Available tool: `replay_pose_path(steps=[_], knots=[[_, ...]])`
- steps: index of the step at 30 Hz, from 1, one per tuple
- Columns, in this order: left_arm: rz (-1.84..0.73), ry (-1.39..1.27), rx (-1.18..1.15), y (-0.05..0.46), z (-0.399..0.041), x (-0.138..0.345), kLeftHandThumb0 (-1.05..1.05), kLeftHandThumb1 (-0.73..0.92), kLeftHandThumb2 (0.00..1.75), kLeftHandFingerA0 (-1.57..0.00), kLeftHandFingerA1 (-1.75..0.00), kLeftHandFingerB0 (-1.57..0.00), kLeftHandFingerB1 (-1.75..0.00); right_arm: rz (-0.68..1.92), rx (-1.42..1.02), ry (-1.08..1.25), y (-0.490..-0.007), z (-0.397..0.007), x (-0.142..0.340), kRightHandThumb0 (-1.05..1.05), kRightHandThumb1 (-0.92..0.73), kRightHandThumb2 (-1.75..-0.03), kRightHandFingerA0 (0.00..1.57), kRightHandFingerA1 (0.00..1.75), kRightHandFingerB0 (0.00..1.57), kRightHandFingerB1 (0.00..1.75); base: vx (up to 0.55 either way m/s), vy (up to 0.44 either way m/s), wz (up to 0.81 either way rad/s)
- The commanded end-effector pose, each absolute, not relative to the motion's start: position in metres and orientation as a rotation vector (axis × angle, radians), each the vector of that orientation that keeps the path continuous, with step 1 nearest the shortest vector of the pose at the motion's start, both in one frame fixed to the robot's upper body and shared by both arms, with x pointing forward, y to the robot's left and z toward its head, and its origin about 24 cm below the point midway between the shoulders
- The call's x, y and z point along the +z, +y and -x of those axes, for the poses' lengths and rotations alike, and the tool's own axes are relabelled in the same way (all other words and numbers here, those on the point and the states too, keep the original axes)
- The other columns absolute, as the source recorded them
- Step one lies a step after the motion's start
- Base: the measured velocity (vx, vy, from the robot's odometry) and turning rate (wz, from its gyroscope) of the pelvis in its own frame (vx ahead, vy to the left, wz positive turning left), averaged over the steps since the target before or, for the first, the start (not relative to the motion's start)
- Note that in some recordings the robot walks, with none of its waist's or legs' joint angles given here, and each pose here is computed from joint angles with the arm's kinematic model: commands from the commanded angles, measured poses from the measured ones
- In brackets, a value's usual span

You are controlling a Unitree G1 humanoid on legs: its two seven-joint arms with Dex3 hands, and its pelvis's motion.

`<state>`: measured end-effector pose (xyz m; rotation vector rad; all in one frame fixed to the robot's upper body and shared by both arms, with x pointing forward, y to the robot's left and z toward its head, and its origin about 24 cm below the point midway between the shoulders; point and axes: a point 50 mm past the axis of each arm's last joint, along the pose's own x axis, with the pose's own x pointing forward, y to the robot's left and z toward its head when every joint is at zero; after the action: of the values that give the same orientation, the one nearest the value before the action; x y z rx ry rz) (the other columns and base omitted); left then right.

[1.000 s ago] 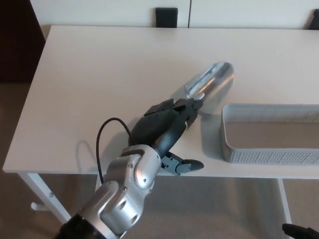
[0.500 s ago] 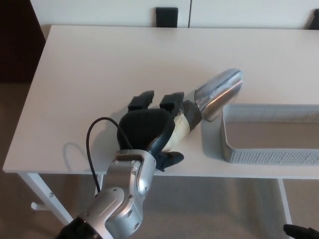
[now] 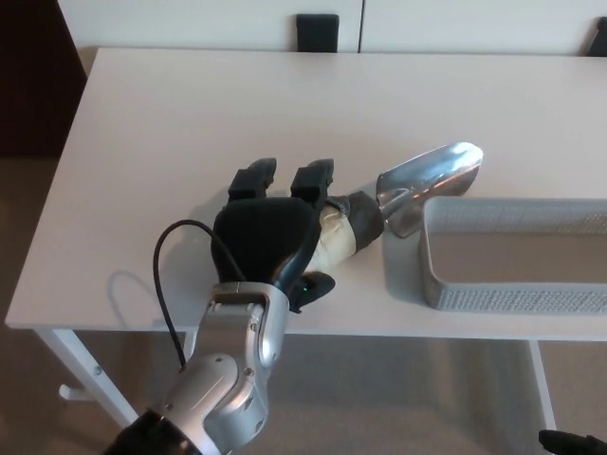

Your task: The robot walks towards a desk on which a shovel is kept on the left hand side and a container is kept on the right hand side. The robot picks up the shovel using its left hand and places it in the container.

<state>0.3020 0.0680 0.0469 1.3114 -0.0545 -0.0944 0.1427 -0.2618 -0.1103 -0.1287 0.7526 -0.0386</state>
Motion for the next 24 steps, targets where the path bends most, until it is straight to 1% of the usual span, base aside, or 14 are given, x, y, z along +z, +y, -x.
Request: replay_pose_path(steps=[1, 3, 4, 11, 12, 14, 15, 16, 18, 19, 20, 21, 22, 24], knots=[[-1.279, 0.035, -0.122, 0.068, -0.308, 0.04, -0.65, 0.41, 0.74, -0.05, -0.33, -0.1, -0.25, 0.143, -0.037, 0.754, -0.269, -0.148, -0.105, -0.44, -0.56, -0.56, 0.58, 0.58, 0.4, 0.45, 0.0, 0.0, 0.0], [-1.268, 0.043, -0.125, 0.067, -0.309, 0.037, -0.64, 0.42, 0.76, -0.08, -0.4, -0.01, -0.32, 0.15, -0.031, 0.755, -0.269, -0.148, -0.105, -0.45, -0.57, -0.56, 0.58, 0.57, 0.4, 0.45, 0.0, 0.0, 0.0], [-1.252, 0.097, -0.162, 0.066, -0.311, 0.035, -0.33, 0.22, 0.84, 0.0, -0.48, 0.0, -0.48, 0.152, -0.023, 0.749, -0.271, -0.15, -0.104, -0.46, -0.56, -0.56, 0.57, 0.57, 0.4, 0.44, 0.0, 0.0, 0.0], [-1.087, 0.255, -0.282, 0.063, -0.32, 0.027, -0.32, 0.25, 0.84, -0.01, -0.48, 0.0, -0.47, 0.166, -0.005, 0.749, -0.27, -0.153, -0.102, -0.47, -0.56, -0.56, 0.58, 0.57, 0.4, 0.44, 0.0, 0.0, 0.0], [-1.087, 0.266, -0.308, 0.062, -0.323, 0.027, -0.65, 0.43, 0.71, -0.25, -0.43, -0.09, -0.32, 0.165, -0.007, 0.751, -0.271, -0.154, -0.102, -0.49, -0.55, -0.56, 0.59, 0.57, 0.4, 0.44, 0.0, 0.0, 0.0], [-1.092, 0.28, -0.359, 0.062, -0.326, 0.027, -0.65, 0.43, 0.73, -0.33, -0.45, -0.12, -0.35, 0.157, -0.013, 0.756, -0.27, -0.155, -0.102, -0.48, -0.54, -0.55, 0.61, 0.58, 0.41, 0.44, 0.0, 0.0, 0.0], [-1.048, 0.302, -0.387, 0.061, -0.327, 0.027, -0.55, 0.5, 0.56, -0.46, -0.39, -0.25, -0.3, 0.155, -0.01, 0.754, -0.27, -0.155, -0.101, -0.49, -0.54, -0.55, 0.62, 0.58, 0.41, 0.44, 0.0, 0.0, 0.0], [-0.969, 0.329, -0.412, 0.062, -0.328, 0.027, -0.34, 0.57, 0.57, -0.7, -0.83, -0.37, -0.33, 0.156, -0.003, 0.752, -0.269, -0.157, -0.101, -0.49, -0.54, -0.55, 0.62, 0.58, 0.41, 0.44, 0.0, 0.0, 0.0], [-0.941, 0.351, -0.459, 0.064, -0.332, 0.024, -0.19, 0.76, 0.62, -1.09, -0.55, -0.68, -0.43, 0.159, -0.002, 0.747, -0.268, -0.159, -0.1, -0.46, -0.56, -0.56, 0.64, 0.59, 0.42, 0.45, 0.0, 0.0, 0.0], [-0.952, 0.347, -0.479, 0.066, -0.333, 0.023, -0.16, 0.77, 0.64, -1.17, -0.59, -0.76, -0.47, 0.167, 0.007, 0.745, -0.267, -0.16, -0.099, -0.46, -0.57, -0.56, 0.64, 0.59, 0.42, 0.45, 0.0, 0.0, 0.0], [-0.96, 0.337, -0.478, 0.066, -0.333, 0.022, -0.22, 0.75, 0.63, -1.13, -0.76, -0.76, -0.52, 0.176, 0.014, 0.744, -0.268, -0.16, -0.098, -0.47, -0.57, -0.56, 0.65, 0.59, 0.42, 0.44, 0.0, 0.0, 0.0], [-0.957, 0.328, -0.461, 0.067, -0.333, 0.022, -0.25, 0.78, 0.63, -1.01, -0.72, -0.63, -0.53, 0.182, 0.02, 0.742, -0.268, -0.162, -0.098, -0.46, -0.57, -0.56, 0.63, 0.58, 0.42, 0.45, 0.0, 0.0, 0.0], [-0.95, 0.324, -0.45, 0.067, -0.334, 0.022, -0.27, 0.8, 0.64, -0.99, -0.73, -0.51, -0.45, 0.184, 0.023, 0.739, -0.268, -0.163, -0.097, -0.45, -0.58, -0.56, 0.63, 0.58, 0.43, 0.45, 0.0, 0.0, 0.0], [-0.937, 0.301, -0.437, 0.069, -0.334, 0.022, -0.25, 0.78, 0.62, -0.97, -0.79, -0.52, -0.44, 0.191, 0.03, 0.736, -0.268, -0.165, -0.096, -0.45, -0.58, -0.56, 0.62, 0.57, 0.43, 0.44, 0.0, 0.0, 0.0]])
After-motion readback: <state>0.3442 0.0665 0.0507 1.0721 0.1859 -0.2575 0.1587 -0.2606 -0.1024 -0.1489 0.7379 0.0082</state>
